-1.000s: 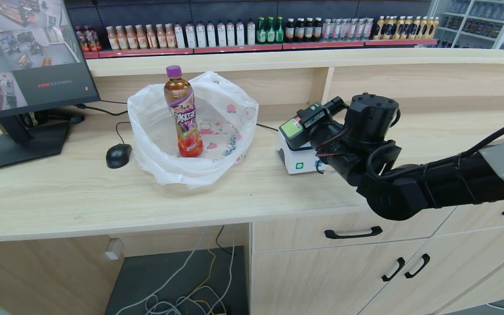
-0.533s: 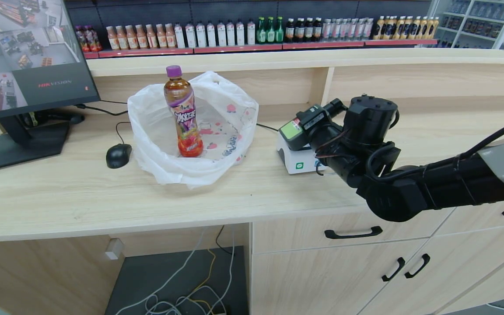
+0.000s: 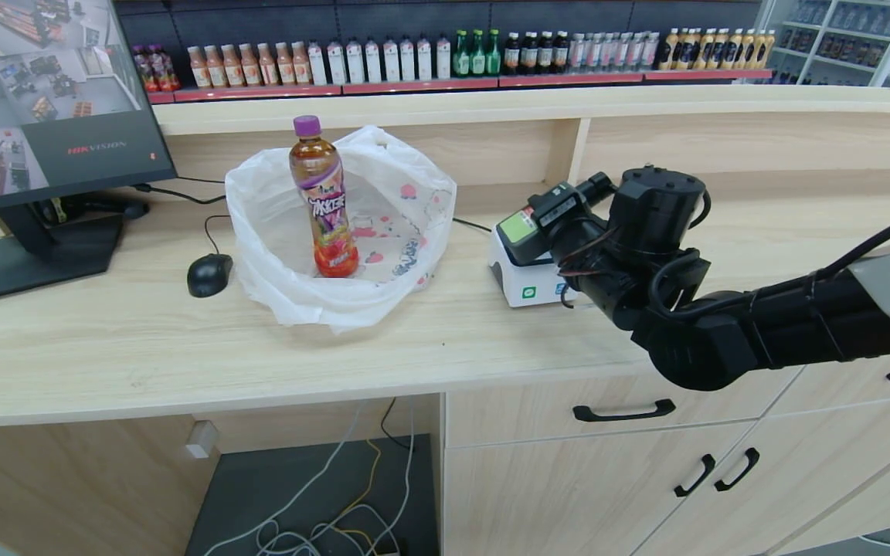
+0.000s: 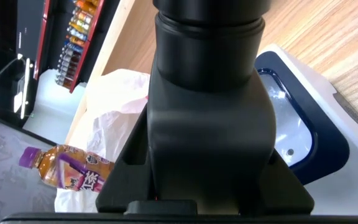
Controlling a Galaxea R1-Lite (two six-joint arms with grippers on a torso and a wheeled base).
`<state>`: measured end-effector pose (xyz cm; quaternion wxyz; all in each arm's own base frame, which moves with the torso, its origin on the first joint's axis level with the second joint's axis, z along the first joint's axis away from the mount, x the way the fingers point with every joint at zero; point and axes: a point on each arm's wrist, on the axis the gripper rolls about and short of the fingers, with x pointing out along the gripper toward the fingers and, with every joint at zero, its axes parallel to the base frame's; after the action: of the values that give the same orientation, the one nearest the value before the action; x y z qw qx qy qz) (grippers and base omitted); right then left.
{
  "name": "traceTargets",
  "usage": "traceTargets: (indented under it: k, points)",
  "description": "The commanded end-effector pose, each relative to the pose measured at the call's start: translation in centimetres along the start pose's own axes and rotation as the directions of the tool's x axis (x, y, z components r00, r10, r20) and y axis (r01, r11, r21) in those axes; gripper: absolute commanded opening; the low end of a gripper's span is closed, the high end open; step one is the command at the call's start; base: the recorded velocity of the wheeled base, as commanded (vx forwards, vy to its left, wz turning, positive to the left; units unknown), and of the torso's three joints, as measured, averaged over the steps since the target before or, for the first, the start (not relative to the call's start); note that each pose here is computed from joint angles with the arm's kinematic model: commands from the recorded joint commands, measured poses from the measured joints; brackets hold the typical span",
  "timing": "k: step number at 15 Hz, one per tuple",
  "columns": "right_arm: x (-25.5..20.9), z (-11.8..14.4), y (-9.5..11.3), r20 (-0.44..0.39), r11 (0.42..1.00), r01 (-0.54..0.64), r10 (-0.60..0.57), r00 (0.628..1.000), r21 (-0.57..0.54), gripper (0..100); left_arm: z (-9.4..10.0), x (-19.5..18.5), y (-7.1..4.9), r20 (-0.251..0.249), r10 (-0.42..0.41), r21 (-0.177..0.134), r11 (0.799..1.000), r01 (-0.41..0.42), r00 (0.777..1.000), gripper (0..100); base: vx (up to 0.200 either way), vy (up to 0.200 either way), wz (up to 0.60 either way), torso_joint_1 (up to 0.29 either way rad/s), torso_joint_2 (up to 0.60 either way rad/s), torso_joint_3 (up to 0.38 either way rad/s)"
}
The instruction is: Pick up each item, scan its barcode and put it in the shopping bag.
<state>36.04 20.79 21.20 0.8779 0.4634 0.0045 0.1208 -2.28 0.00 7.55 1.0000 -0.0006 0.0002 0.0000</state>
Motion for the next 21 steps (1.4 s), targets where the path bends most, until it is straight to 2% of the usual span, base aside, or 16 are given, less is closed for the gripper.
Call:
traceTargets:
  k: [1,6,10,13,16,18,20,21]
  points:
    - [-0.2,0.4,0.4,0.009,1.000,-0.009,0.009,1.000,0.004,0,0.0,0.0,0.0,0.000,-0.002,0.000,1.000,0.002,1.000,100,0.000,0.000,0.00,0.000,0.00,0.000]
    - [-0.5,0.9,0.8,0.039,1.000,0.000,0.000,0.999,-0.007,0,0.0,0.0,0.0,0.000,-0.002,0.000,1.000,0.002,1.000,100,0.000,0.000,0.00,0.000,0.00,0.000]
    - [-1.6,1.4,1.5,0.072,0.996,0.023,-0.017,0.997,-0.085,0,0.0,0.0,0.0,0.000,0.000,0.000,1.000,0.000,1.000,100,0.000,0.000,0.00,0.000,0.00,0.000]
    - [-2.9,2.8,2.8,0.148,0.982,0.058,-0.032,0.988,-0.178,0,0.0,0.0,0.0,0.000,0.000,0.000,1.000,0.000,1.000,100,0.000,0.000,0.00,0.000,0.00,0.000]
    - [-5.9,3.6,3.3,0.151,0.939,0.076,-0.026,0.988,-0.335,0,0.0,0.0,0.0,0.000,0.000,0.000,1.000,0.000,1.000,100,0.000,0.000,0.00,0.000,0.00,0.000]
    - [-6.9,3.6,3.5,0.193,0.892,0.041,0.052,0.980,-0.449,0,0.0,0.0,0.0,0.000,0.000,0.000,1.000,0.000,1.000,100,0.000,0.000,0.00,0.000,0.00,0.000]
    - [-7.0,2.9,3.4,0.257,0.834,0.024,0.142,0.956,-0.551,0,0.0,0.0,0.0,-0.001,-0.002,0.017,1.000,0.002,1.000,100,0.000,0.000,0.00,0.000,0.00,0.000]
    - [-7.3,2.2,3.5,0.255,0.812,0.014,0.166,0.952,-0.583,0,0.0,0.0,0.0,0.000,-0.002,0.017,1.000,0.002,1.000,100,0.000,0.000,0.00,0.000,0.00,0.000]
